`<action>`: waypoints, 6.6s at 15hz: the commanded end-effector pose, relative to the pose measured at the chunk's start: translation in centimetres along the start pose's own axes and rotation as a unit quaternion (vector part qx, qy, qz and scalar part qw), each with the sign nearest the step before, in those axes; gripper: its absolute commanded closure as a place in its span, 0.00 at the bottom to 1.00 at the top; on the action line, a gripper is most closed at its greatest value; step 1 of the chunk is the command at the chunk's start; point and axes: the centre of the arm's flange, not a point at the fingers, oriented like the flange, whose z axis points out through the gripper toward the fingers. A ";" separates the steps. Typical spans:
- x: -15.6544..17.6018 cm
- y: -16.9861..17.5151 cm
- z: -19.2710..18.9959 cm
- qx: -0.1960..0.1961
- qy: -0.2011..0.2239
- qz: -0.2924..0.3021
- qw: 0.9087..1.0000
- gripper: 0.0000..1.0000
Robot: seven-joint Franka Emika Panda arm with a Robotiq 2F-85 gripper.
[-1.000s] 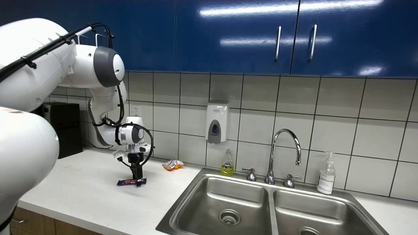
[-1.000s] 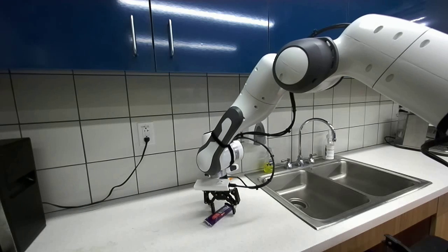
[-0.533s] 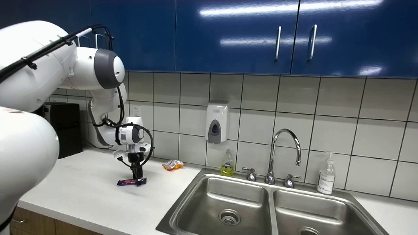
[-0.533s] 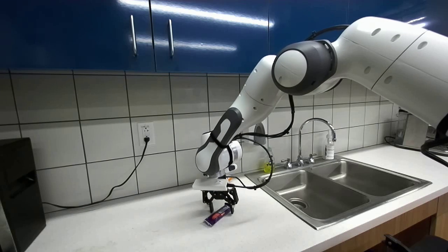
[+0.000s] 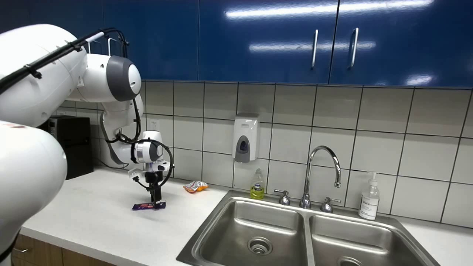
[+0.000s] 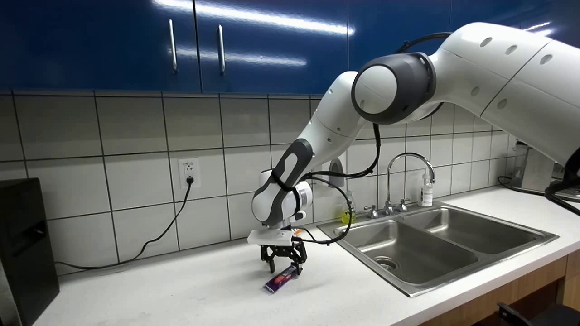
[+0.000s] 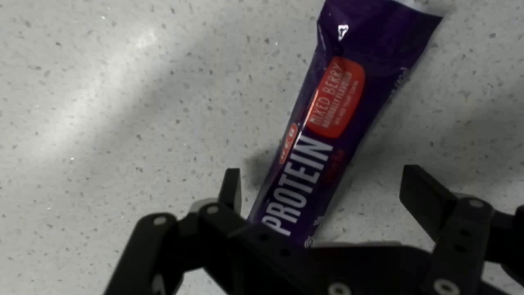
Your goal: Move the chocolate bar to the sink
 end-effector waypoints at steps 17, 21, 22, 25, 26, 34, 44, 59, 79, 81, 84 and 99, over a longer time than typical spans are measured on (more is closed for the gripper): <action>-0.4 -1.4 -0.2 0.002 0.006 -0.002 1.000 0.88; -0.4 -1.2 -0.9 0.006 0.009 -0.004 1.000 0.88; -0.5 -1.1 -1.3 0.009 0.010 -0.006 1.000 0.88; -0.6 -0.9 -3.1 0.022 0.018 -0.009 1.000 0.88; -0.5 -0.8 -3.8 0.027 0.020 -0.010 0.999 0.88; -1.0 -0.8 -6.7 0.057 -0.016 -0.124 0.991 0.88; -2.5 2.3 -8.3 0.029 -0.058 -0.300 0.952 0.88; 0.0 11.1 -11.5 0.019 -0.055 -0.251 0.966 0.88; 9.9 28.2 -11.2 0.034 -0.052 -0.085 0.994 0.88; 11.6 29.8 -10.8 0.034 -0.051 -0.075 0.995 0.88; 14.1 32.5 -10.1 0.031 -0.050 -0.060 0.996 0.88; 23.4 36.4 -5.3 0.004 -0.039 -0.014 0.999 0.88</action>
